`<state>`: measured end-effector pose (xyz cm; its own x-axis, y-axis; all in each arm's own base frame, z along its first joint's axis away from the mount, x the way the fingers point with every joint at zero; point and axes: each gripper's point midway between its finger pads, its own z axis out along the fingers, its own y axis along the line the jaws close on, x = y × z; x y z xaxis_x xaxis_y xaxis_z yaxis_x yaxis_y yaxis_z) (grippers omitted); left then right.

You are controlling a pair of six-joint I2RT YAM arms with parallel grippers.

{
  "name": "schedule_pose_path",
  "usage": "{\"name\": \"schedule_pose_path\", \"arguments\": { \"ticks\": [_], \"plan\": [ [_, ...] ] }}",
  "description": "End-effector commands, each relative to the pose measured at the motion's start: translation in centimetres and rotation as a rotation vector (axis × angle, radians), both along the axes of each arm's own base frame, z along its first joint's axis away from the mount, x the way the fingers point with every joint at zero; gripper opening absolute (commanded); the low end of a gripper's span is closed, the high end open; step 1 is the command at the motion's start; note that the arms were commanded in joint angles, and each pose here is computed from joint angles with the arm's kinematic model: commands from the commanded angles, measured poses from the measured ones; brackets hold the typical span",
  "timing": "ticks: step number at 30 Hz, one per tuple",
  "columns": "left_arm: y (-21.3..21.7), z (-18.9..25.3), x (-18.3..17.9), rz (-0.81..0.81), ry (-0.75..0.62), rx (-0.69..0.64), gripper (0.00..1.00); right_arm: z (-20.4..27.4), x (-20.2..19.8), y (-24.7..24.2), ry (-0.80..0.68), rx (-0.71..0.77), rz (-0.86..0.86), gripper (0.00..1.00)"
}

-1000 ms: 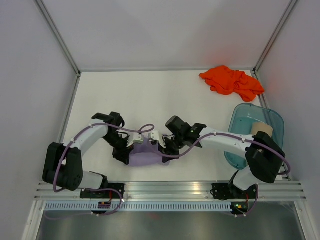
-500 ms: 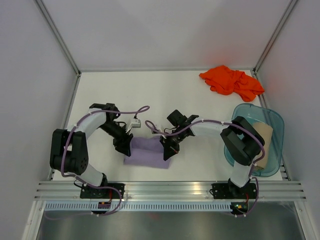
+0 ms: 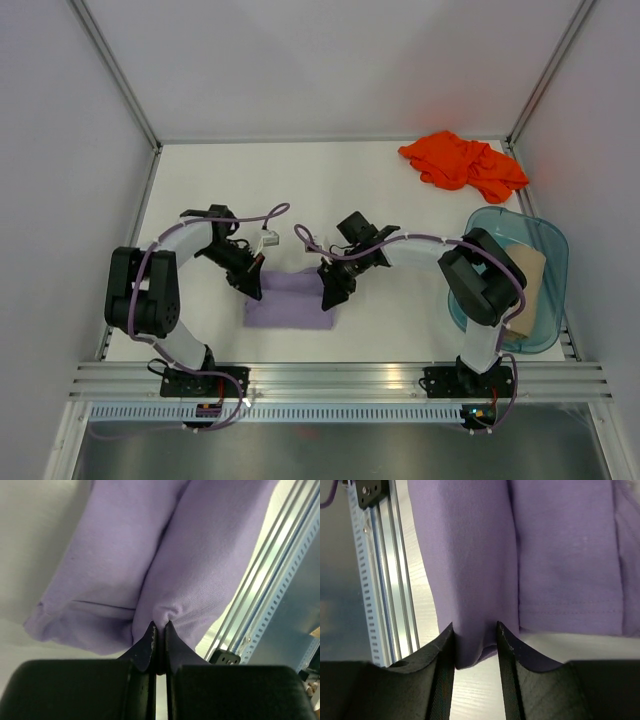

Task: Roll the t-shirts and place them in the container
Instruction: Roll the tshirt

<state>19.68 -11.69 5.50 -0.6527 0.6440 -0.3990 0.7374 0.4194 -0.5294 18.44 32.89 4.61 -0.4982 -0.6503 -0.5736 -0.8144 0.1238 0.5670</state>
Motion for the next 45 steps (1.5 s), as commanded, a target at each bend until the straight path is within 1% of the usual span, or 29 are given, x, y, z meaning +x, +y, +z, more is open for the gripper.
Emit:
{"name": "schedule_pose_path", "arguments": {
  "ticks": [1,2,3,5,6,7,10,13,15,16,17,19,20,22,23,26,28,30,31,32,33,34,35,36,37,39,40,41,45],
  "plan": [
    [0.8,-1.4,2.2,0.082,-0.016,0.053,0.02,0.1,0.7,1.1,0.025,0.066,-0.064,0.43],
    [0.8,-1.7,2.3,0.096,-0.003,0.062,0.02,0.2,1.1,1.6,0.041,0.075,-0.098,0.42],
    [0.9,-1.9,2.4,0.101,-0.002,0.07,0.02,-0.4,1.2,1.6,0.055,0.06,-0.114,0.36],
    [1.4,-2.5,2.4,0.113,0.004,0.103,0.02,-1.1,1.7,1.5,0.059,0.028,-0.161,0.19],
    [1.7,-2.9,2.4,0.123,0.014,0.115,0.02,-1.5,1.7,1.3,0.061,0.02,-0.171,0.04],
    [2.2,-3.1,2.6,0.14,0.019,0.125,0.02,-1.6,1.9,1.4,0.082,0.016,-0.195,0.0],
    [3.8,-4.1,3.2,0.179,0.015,0.177,0.02,-2.0,2.3,0.8,0.153,-0.005,-0.26,0.0],
    [5.0,-4.8,4.5,0.209,-0.019,0.23,0.02,-3.0,3.5,0.0,0.181,-0.039,-0.339,0.0],
    [4.9,-4.3,5.1,0.21,-0.039,0.22,0.07,-3.4,4.2,-0.2,0.196,-0.056,-0.363,0.0],
    [4.9,-3.9,5.3,0.211,-0.054,0.216,0.1,-3.5,4.2,-0.2,0.202,-0.064,-0.365,0.0],
    [4.8,-3.5,5.7,0.204,-0.077,0.209,0.2,-3.6,4.2,-0.3,0.21,-0.078,-0.369,0.0],
    [4.8,-2.8,6.2,0.191,-0.108,0.199,0.29,-3.3,4.7,-0.1,0.192,-0.082,-0.366,0.0],
    [4.5,-1.7,6.7,0.177,-0.155,0.178,0.34,-3.1,4.6,-0.2,0.197,-0.091,-0.364,0.0],
    [4.1,-0.3,7.5,0.17,-0.209,0.146,0.38,-2.6,5.1,0.1,0.192,-0.093,-0.363,0.0],
    [4.0,0.9,8.4,0.163,-0.259,0.131,0.44,-2.5,5.1,0.2,0.201,-0.094,-0.362,0.0],
    [3.5,4.7,10.4,0.15,-0.387,0.092,0.52,-2.3,5.4,0.4,0.221,-0.106,-0.372,0.0],
    [3.6,6.4,10.9,0.134,-0.463,0.086,0.54,-2.3,5.5,0.7,0.225,-0.098,-0.378,0.0],
    [3.7,7.1,10.3,0.088,-0.524,0.091,0.59,-2.5,5.5,0.7,0.245,-0.101,-0.394,0.0],
    [3.6,7.0,9.7,0.062,-0.542,0.093,0.63,-2.5,5.5,0.8,0.25,-0.099,-0.396,0.0],
    [3.5,5.9,8.2,0.006,-0.55,0.102,0.69,-2.5,5.6,0.9,0.255,-0.096,-0.398,0.0],
    [3.4,5.6,7.4,-0.025,-0.572,0.111,0.7,-2.6,5.6,1.0,0.269,-0.096,-0.403,0.0],
    [2.9,6.5,6.7,-0.076,-0.657,0.137,0.71,-2.6,5.6,1.2,0.275,-0.092,-0.4,0.0],
    [2.7,5.0,5.6,-0.129,-0.687,0.156,0.73,-2.7,5.7,1.2,0.28,-0.094,-0.403,0.0],
    [1.3,4.8,4.9,-0.206,-0.744,0.159,0.73,-2.6,5.8,1.3,0.28,-0.091,-0.403,0.0],
    [1.8,4.3,3.8,-0.245,-0.818,0.214,0.75,-2.6,5.8,1.3,0.279,-0.091,-0.402,0.0],
    [0.3,4.8,3.7,-0.322,-0.955,0.213,0.79,-2.8,5.7,1.4,0.282,-0.094,-0.399,0.0],
    [0.4,5.0,3.4,-0.339,-1.006,0.227,0.81,-2.8,5.8,1.3,0.283,-0.094,-0.399,0.0],
    [0.6,3.8,2.7,-0.382,-1.006,0.239,0.83,-2.9,5.7,1.3,0.286,-0.1,-0.397,0.0],
    [0.8,1.7,1.8,-0.456,-1.001,0.278,0.84,-3.2,5.6,1.0,0.28,-0.109,-0.386,0.01]
  ]
}}
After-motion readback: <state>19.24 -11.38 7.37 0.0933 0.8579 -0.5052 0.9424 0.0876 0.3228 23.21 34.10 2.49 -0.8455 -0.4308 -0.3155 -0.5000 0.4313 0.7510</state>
